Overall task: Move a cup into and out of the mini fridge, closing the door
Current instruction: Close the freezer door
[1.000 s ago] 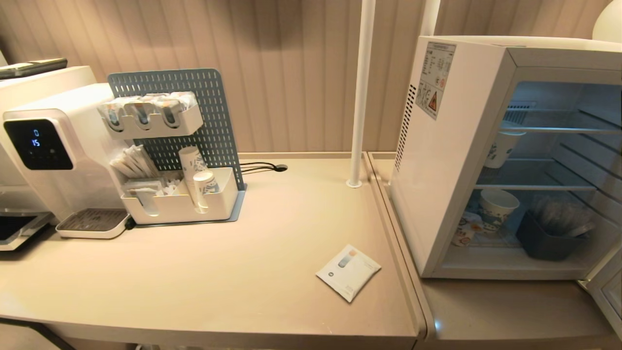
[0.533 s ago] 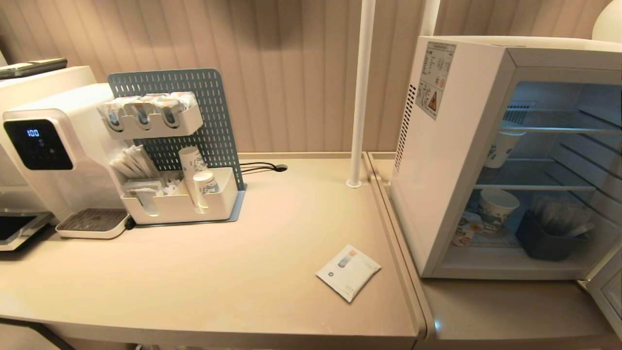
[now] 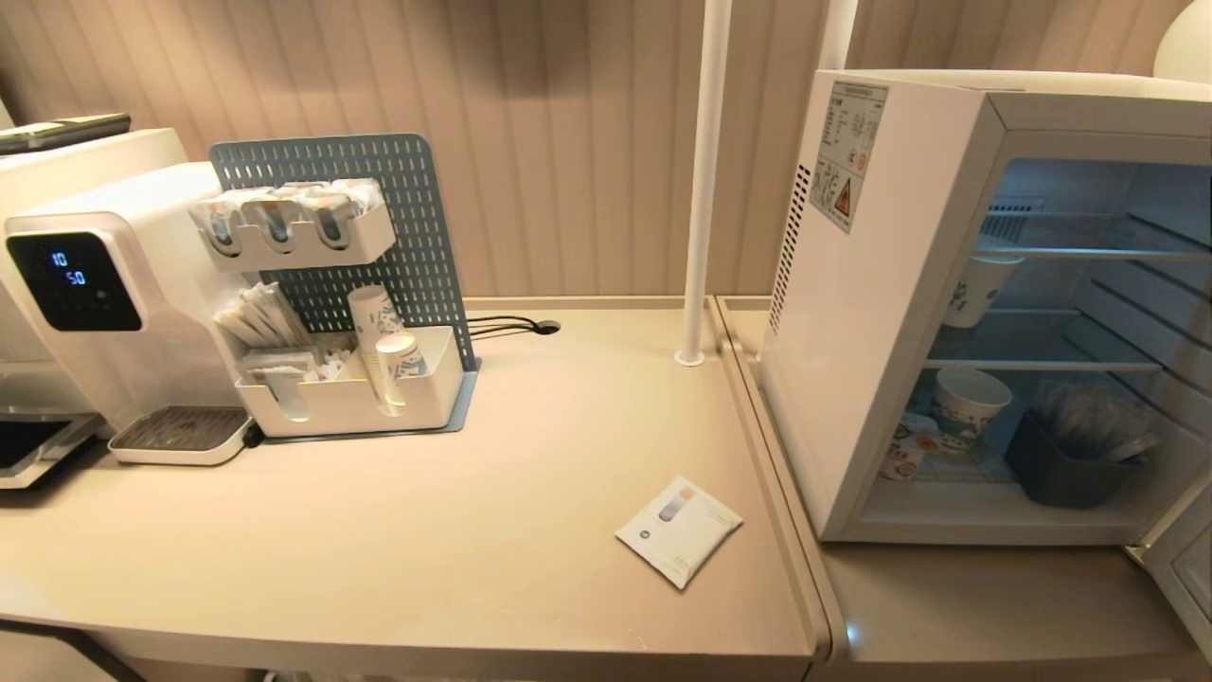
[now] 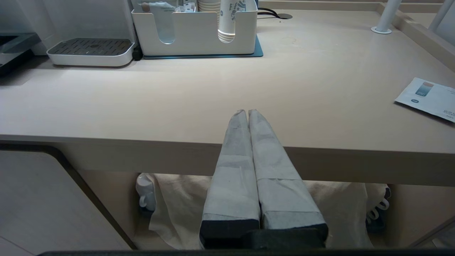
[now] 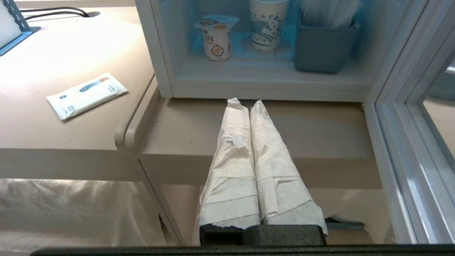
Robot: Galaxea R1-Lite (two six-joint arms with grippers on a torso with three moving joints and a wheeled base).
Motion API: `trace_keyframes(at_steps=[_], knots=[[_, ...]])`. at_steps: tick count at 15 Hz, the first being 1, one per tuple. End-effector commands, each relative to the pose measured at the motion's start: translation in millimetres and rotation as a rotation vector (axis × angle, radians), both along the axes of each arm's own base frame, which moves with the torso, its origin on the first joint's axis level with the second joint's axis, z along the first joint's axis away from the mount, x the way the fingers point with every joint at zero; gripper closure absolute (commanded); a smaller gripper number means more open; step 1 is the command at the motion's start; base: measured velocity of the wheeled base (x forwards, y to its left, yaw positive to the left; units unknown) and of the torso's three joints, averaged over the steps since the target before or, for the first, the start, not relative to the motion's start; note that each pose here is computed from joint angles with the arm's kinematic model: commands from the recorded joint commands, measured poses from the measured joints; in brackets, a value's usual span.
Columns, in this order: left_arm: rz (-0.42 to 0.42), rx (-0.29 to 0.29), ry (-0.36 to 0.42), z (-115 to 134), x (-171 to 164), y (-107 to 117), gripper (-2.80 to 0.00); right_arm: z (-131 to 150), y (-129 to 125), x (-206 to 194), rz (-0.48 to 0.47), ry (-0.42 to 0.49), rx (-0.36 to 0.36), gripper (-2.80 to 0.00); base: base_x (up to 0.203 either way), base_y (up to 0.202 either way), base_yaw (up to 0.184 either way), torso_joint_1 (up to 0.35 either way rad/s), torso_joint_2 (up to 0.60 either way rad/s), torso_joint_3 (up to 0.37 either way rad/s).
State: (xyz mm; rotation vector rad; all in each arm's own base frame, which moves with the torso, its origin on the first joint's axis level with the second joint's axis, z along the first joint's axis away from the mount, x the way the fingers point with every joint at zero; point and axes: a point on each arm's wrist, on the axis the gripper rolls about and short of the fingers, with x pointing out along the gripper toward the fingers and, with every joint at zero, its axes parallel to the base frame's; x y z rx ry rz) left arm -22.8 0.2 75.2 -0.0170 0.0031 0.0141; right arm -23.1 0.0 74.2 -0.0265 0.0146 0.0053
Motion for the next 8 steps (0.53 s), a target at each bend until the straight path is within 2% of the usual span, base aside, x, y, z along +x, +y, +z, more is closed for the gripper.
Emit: trace_keyframes(at_steps=[1,8], knots=[[0.000,-0.001,0.001,-0.4,0.1,0.0,0.00,-0.6,0.0,0.3,-0.001,-0.001,0.000,0.00,0.000,0.000,0.000,0.000,0.00,0.000],[0.001,-0.001,0.001,-0.4,0.1,0.0,0.00,-0.6,0.0,0.4,-0.001,0.001,0.000,0.00,0.000,0.000,0.000,0.000,0.00,0.000]])
